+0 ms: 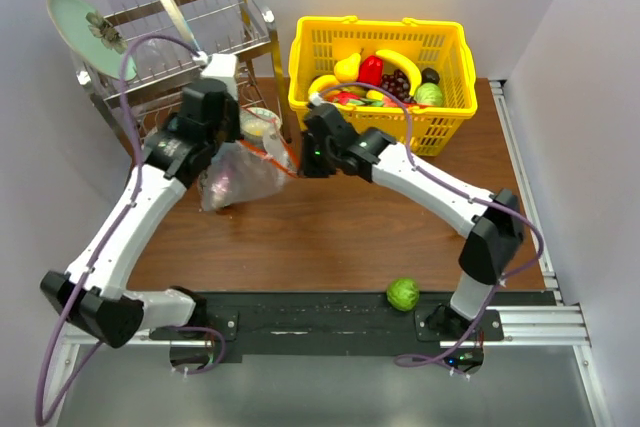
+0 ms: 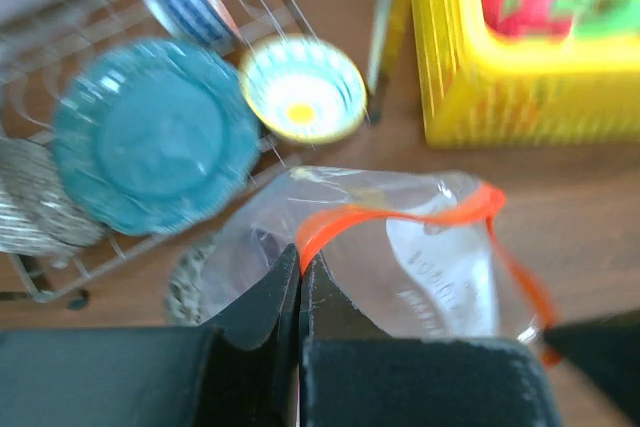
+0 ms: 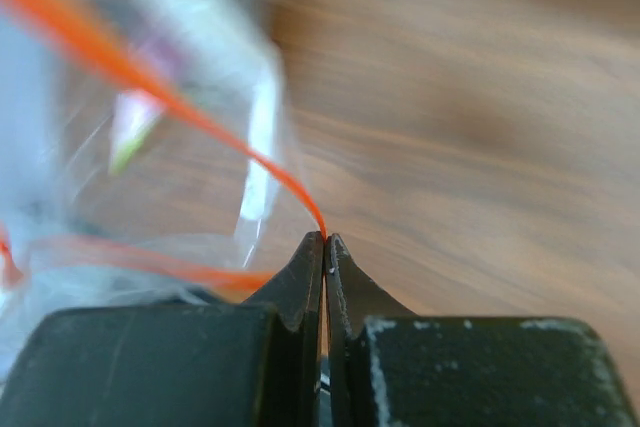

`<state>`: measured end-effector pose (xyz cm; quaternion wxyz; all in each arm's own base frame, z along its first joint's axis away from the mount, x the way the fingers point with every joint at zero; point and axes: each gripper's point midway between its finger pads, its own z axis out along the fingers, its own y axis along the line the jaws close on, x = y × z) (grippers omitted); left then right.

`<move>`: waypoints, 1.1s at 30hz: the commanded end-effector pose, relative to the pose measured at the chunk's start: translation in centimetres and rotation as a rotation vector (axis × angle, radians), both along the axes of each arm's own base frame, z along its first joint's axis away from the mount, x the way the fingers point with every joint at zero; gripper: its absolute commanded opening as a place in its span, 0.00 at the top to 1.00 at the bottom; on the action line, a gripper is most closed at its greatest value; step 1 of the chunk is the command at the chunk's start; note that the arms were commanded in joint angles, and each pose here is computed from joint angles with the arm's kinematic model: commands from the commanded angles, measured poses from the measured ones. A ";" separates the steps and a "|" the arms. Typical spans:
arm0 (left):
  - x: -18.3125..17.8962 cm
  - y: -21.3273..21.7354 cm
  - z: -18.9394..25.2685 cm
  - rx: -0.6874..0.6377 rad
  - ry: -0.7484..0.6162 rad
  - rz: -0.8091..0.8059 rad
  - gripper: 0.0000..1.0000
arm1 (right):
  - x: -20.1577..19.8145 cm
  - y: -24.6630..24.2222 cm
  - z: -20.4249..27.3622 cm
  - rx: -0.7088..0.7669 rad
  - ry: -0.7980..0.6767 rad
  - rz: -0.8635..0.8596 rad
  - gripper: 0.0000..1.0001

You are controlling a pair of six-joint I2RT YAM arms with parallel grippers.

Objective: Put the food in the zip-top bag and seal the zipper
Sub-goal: Adjust the zipper food storage bag at the center of the board.

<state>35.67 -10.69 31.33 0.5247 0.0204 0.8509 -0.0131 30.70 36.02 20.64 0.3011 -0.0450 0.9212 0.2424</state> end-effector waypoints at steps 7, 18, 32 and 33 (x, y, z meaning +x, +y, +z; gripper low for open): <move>-1.9 -9.8 -16.2 0.048 0.315 -0.198 1.00 | -3.2 -10.1 -10.3 -0.147 0.114 -0.125 1.00; -2.5 -13.4 -13.9 -0.073 0.258 -0.314 1.00 | -5.2 -14.1 -8.4 -0.197 0.040 -0.150 0.38; -4.1 -15.5 -15.0 -0.198 0.242 -0.381 1.00 | -17.3 -23.7 -9.5 -0.455 0.333 -0.247 0.14; -4.1 -15.6 -15.0 -0.199 0.241 -0.384 1.00 | -18.3 -23.5 -9.9 -0.469 0.342 -0.224 0.14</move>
